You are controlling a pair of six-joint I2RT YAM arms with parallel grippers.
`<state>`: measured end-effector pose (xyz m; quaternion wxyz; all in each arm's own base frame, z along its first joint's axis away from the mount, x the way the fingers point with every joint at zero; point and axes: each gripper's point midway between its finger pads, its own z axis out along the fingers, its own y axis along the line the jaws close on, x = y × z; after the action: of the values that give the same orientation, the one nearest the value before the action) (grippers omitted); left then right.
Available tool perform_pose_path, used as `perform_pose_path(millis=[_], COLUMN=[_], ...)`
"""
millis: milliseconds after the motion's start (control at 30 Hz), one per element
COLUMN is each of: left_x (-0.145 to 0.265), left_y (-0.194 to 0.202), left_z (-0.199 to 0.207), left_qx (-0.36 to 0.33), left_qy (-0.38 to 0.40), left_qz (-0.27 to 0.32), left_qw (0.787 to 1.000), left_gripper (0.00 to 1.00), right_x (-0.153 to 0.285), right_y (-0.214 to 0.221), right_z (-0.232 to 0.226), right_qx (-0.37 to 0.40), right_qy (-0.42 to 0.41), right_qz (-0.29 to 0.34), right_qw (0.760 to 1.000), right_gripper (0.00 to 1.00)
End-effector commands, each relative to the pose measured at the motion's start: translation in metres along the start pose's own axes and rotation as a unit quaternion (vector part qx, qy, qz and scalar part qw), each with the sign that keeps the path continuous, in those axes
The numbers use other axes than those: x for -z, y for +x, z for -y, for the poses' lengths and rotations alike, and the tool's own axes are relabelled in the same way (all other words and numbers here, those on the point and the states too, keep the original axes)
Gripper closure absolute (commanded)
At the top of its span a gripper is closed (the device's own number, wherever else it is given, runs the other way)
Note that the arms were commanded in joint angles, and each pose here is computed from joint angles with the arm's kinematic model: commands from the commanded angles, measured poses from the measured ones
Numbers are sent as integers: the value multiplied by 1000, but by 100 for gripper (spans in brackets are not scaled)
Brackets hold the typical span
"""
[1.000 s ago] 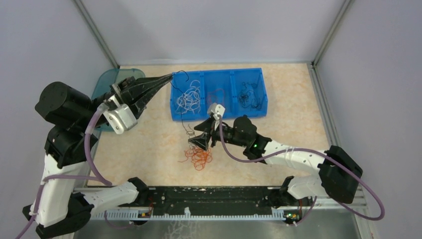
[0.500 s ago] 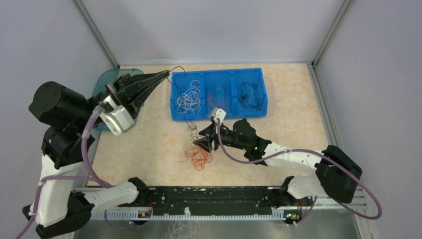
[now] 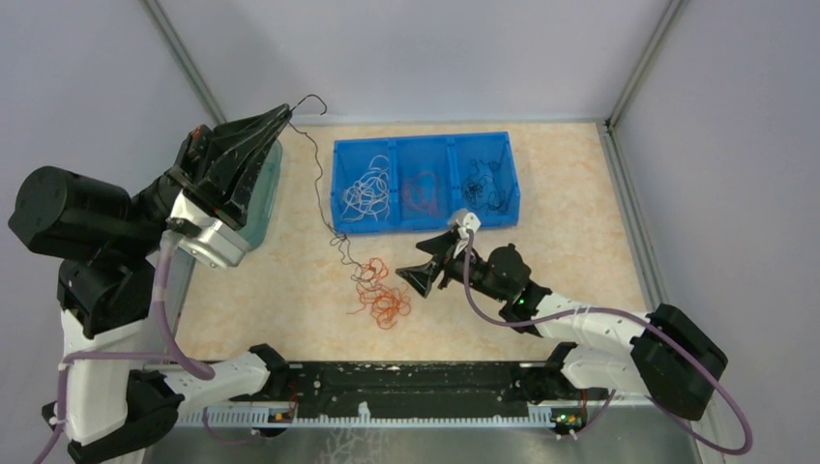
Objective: Untangle the cables
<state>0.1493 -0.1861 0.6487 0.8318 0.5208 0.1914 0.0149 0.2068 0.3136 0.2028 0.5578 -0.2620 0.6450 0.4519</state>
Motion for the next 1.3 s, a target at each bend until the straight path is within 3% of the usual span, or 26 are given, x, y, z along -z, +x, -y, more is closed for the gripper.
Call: perform_pose_path(millis=[0, 300, 433, 533, 667, 867, 1067, 1167, 1267], left_x=[5, 7, 10, 13, 18, 27, 36, 40, 43], left_y=[2, 15, 13, 13, 14, 24, 36, 34, 39], left_z=[-6, -10, -16, -25, -35, -52, -107, -123, -116], left_qx=[-36, -86, -110, -135, -180, -247, -357, -344, -319], left_qy=[-6, -15, -20, -30, -39, -60, -132, -149, -143], left_qz=[-13, -45, -48, -58, -77, -125, -225, -241, -245], left_qw=[999, 995, 993, 989, 980, 959, 897, 895, 904], left_gripper=[100, 100, 100, 100, 100, 100, 100, 100, 100], right_x=[-3, -20, -27, -29, -29, -19, 0, 15, 25], right_y=[-21, 104, 132, 136, 133, 114, 92, 80, 70], right_z=[-7, -13, -17, -15, -4, 9, 28, 46, 57], right_qx=[-4, 0, 1, -2, 3, 8, 26, 22, 11], right_qy=[-16, -13, -14, -12, 19, 56, 107, 151, 167], right_qz=[32, -146, -173, -168, -159, -130, -115, -97, -79], right_qw=[999, 989, 985, 986, 987, 990, 987, 984, 983], right_gripper=[13, 17, 21, 28, 54, 82, 88, 96, 96])
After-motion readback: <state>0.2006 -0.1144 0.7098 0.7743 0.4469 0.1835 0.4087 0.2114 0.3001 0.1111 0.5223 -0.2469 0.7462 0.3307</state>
